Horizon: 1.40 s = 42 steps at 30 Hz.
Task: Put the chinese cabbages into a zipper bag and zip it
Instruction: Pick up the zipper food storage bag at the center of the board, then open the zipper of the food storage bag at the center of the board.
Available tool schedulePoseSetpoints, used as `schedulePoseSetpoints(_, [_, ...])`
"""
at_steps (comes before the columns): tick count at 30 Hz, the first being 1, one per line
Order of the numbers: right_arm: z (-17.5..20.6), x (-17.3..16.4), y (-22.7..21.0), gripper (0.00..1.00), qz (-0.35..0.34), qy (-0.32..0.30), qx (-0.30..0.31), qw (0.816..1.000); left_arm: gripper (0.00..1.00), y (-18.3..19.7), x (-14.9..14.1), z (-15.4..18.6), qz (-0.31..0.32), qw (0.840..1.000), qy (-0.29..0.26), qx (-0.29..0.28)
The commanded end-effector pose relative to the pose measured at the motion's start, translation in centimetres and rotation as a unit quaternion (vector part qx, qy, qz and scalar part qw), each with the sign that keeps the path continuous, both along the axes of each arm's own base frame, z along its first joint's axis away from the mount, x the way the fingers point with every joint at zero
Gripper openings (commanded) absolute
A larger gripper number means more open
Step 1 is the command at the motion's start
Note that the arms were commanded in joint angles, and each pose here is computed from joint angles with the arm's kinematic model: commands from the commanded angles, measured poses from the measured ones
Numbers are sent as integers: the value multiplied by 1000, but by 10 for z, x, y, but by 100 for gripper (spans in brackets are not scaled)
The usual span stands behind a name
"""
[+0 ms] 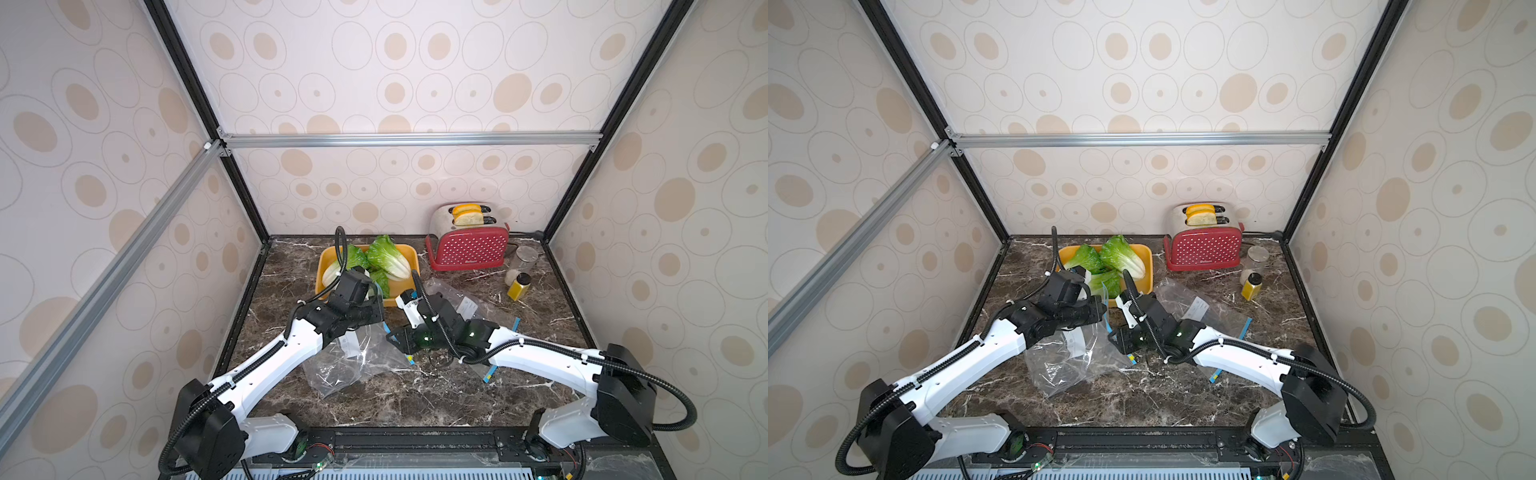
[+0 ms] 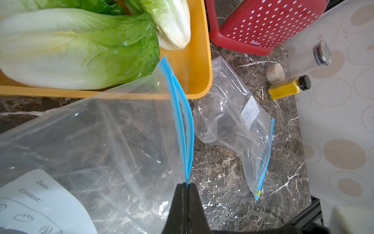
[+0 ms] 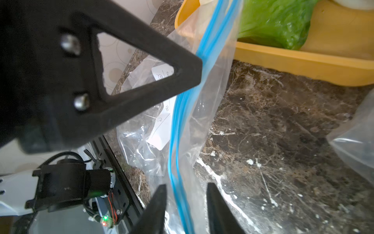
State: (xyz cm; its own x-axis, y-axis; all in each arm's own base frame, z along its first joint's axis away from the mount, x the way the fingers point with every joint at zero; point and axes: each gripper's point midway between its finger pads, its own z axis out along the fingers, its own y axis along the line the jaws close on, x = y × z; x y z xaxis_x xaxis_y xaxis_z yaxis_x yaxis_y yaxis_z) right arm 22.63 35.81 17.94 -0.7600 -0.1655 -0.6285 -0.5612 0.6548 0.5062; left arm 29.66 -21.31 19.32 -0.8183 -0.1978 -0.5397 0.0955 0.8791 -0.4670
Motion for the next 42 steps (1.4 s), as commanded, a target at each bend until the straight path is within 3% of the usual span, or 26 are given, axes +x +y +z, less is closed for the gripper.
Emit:
schedulePoseSetpoints(1, [43, -1, -15, 43, -15, -4, 37, 999, 0, -1, -3, 20, -35, 999, -34, 14])
schedulePoseSetpoints(6, [62, 22, -43, 52, -82, 50, 59, 994, 0, -11, -10, 26, -93, 995, -43, 17])
schedulePoseSetpoints(10, [58, 31, -30, 55, -80, 83, 58, 992, 0, -25, -15, 29, -136, 990, -38, 0])
schedulePoseSetpoints(15, [36, 56, -28, 56, -125, 132, 43, 982, 0, -30, -16, 27, -145, 989, -29, -4])
schedulePoseSetpoints(23, [24, 75, -22, 54, -143, 135, 18, 980, 0, -33, -17, 25, -149, 988, -23, -10])
schedulePoseSetpoints(37, [27, 94, -20, 54, -159, 135, 29, 978, 0, -36, -15, 24, -153, 988, -21, -15])
schedulePoseSetpoints(42, [12, 98, -21, 48, -165, 140, 3, 976, 0, -37, -14, 26, -154, 988, -24, -15])
